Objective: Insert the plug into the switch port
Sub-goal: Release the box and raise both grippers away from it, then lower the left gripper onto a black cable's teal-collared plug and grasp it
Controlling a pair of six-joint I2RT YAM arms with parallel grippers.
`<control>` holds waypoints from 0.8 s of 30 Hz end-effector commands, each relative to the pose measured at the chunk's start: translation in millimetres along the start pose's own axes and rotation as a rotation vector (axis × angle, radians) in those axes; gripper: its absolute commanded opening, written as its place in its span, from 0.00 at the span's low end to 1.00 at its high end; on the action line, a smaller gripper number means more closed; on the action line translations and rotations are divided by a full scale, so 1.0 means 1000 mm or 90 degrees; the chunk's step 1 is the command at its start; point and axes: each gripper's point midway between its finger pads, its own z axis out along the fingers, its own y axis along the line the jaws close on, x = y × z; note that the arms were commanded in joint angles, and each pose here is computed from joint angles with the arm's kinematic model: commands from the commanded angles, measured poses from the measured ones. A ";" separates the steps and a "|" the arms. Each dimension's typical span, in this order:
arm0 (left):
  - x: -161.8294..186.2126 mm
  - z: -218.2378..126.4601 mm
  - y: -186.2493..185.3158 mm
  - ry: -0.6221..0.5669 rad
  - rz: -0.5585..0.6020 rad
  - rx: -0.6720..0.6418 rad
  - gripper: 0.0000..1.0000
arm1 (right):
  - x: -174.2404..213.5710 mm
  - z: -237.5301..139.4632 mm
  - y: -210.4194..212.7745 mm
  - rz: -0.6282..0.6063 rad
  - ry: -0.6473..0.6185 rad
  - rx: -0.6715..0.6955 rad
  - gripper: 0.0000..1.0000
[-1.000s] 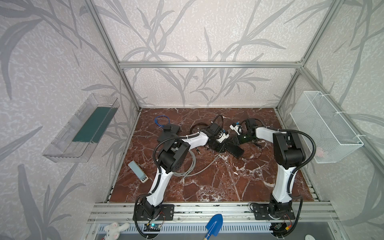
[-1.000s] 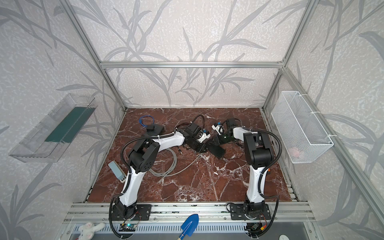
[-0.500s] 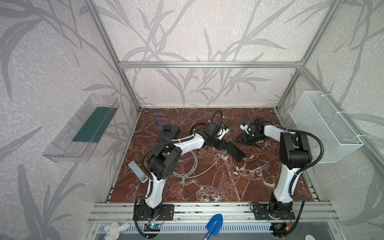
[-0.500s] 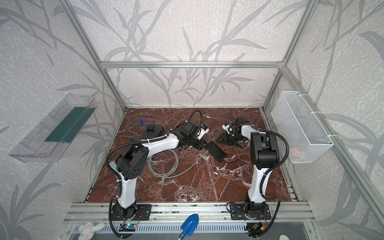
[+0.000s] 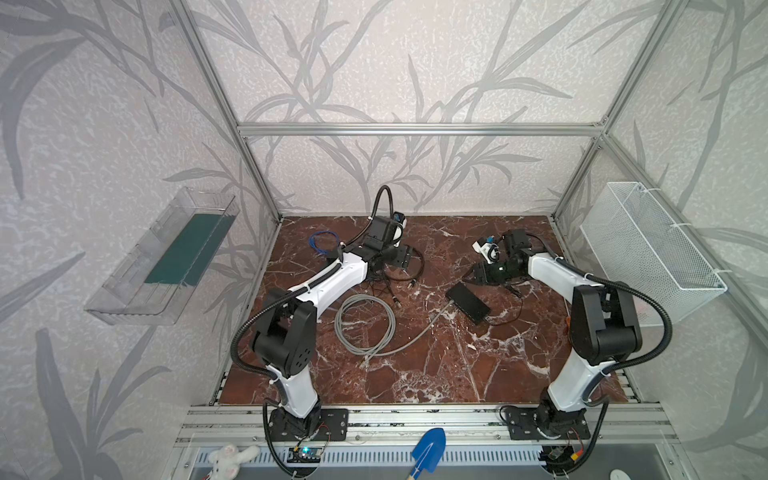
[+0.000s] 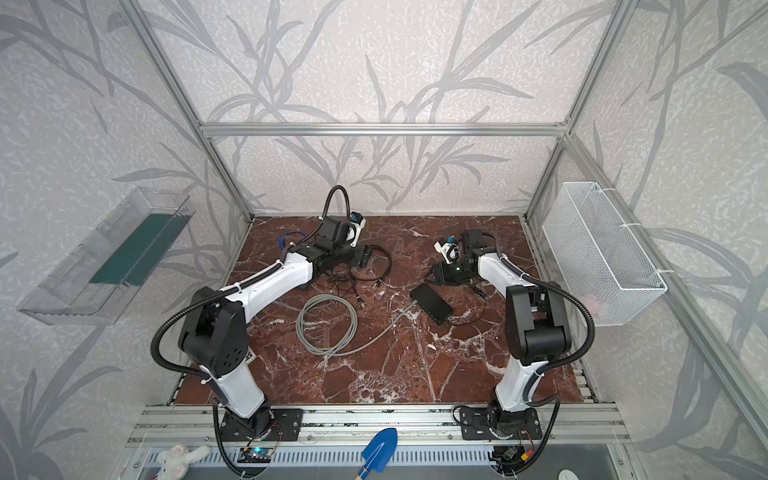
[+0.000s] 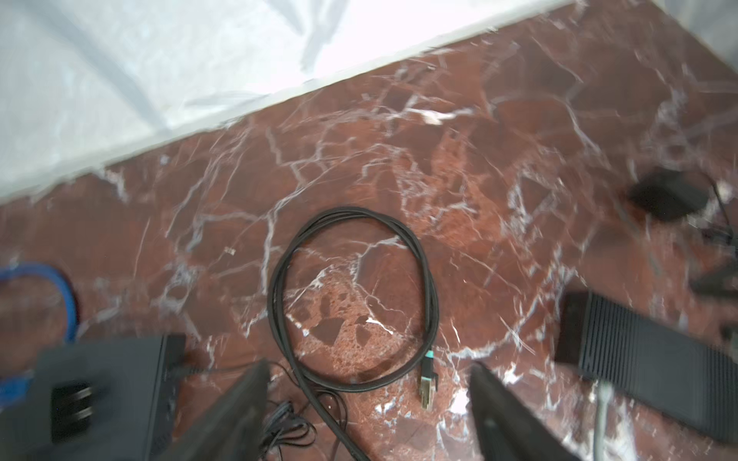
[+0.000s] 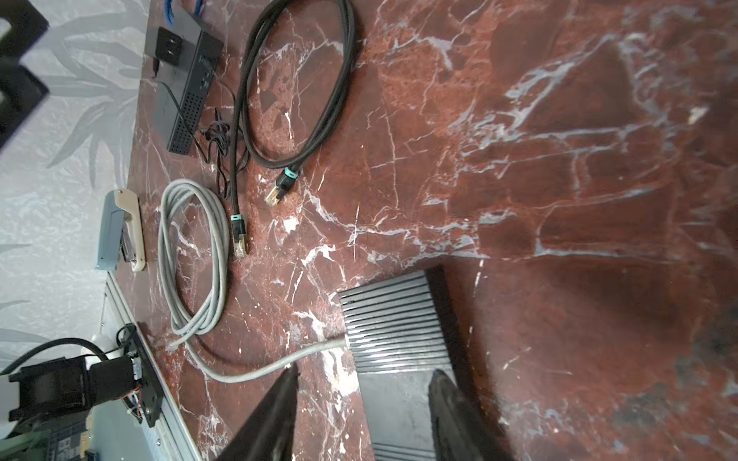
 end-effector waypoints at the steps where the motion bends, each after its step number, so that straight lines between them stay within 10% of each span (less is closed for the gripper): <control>1: 0.005 0.006 0.024 0.024 -0.061 0.001 0.54 | 0.003 -0.002 0.012 -0.042 0.007 0.028 0.53; 11: 0.100 0.026 0.017 0.258 -0.103 -0.009 0.50 | 0.013 0.017 0.039 -0.072 0.035 0.019 0.52; 24: 0.146 0.041 -0.022 0.308 -0.160 0.006 0.44 | 0.022 0.024 0.042 -0.063 0.044 0.017 0.50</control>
